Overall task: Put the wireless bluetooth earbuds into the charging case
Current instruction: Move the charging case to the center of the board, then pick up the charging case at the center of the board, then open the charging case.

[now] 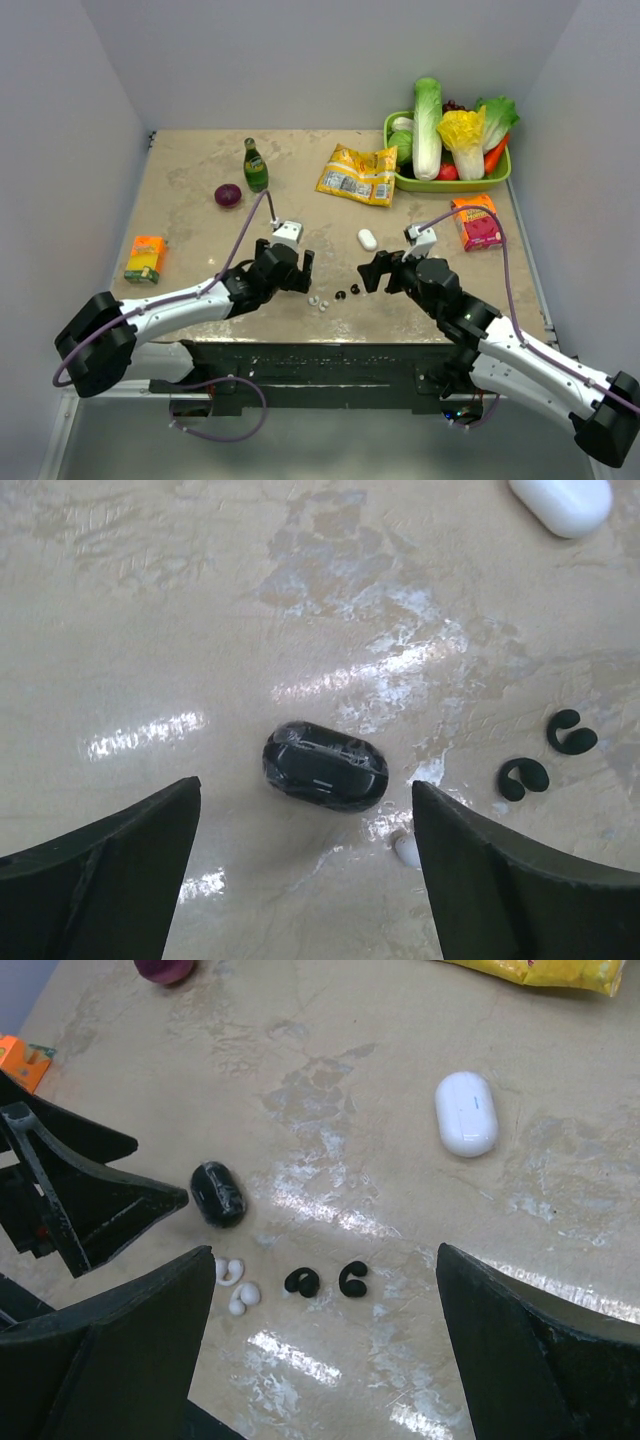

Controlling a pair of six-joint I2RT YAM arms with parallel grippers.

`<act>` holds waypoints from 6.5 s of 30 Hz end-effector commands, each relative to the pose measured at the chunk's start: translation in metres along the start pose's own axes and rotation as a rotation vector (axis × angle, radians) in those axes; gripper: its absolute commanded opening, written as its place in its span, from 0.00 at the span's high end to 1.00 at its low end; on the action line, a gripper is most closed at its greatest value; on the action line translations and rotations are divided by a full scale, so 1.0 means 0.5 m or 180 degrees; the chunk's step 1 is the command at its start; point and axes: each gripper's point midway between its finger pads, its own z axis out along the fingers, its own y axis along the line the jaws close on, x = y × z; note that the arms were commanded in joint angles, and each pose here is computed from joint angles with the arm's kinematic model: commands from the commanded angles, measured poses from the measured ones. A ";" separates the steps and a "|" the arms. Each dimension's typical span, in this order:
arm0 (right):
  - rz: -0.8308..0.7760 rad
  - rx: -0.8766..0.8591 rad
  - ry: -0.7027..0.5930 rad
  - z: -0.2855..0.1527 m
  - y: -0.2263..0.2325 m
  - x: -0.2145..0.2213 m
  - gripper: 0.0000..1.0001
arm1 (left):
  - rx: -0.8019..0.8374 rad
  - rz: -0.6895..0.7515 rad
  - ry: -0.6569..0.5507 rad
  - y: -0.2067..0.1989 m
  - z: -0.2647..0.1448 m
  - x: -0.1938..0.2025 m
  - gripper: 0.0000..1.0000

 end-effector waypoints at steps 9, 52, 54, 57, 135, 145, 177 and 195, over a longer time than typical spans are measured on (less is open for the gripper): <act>0.0015 -0.0171 -0.0143 -0.010 0.029 -0.040 0.05 | 0.0385 0.0808 0.0282 -0.048 0.025 0.006 0.14; 0.0022 -0.0155 -0.0146 -0.018 0.021 -0.032 0.05 | 0.0442 0.0974 0.0975 -0.034 0.097 0.102 0.08; 0.0024 -0.0143 -0.0152 -0.019 0.019 -0.033 0.05 | 0.0424 0.0977 0.0968 -0.033 0.098 0.100 0.11; 0.0029 -0.0143 -0.0152 -0.019 0.018 -0.032 0.05 | 0.0347 0.0981 0.0976 -0.024 0.097 0.101 0.13; 0.0075 -0.0128 -0.0164 -0.023 0.014 -0.028 0.04 | -0.0158 0.0683 0.1246 0.014 0.119 0.162 0.11; 0.0080 -0.0124 -0.0166 -0.023 0.013 -0.027 0.04 | -0.0313 0.0691 0.1308 0.034 0.111 0.170 0.10; 0.0046 -0.0636 -0.0189 -0.036 0.128 -0.150 0.04 | 0.1773 -0.0005 -0.2467 -0.118 -0.171 -0.209 1.00; -0.0403 -0.1162 0.0699 0.007 0.209 -0.060 0.02 | 0.2491 0.0972 -0.3583 -0.142 -0.294 -0.151 1.00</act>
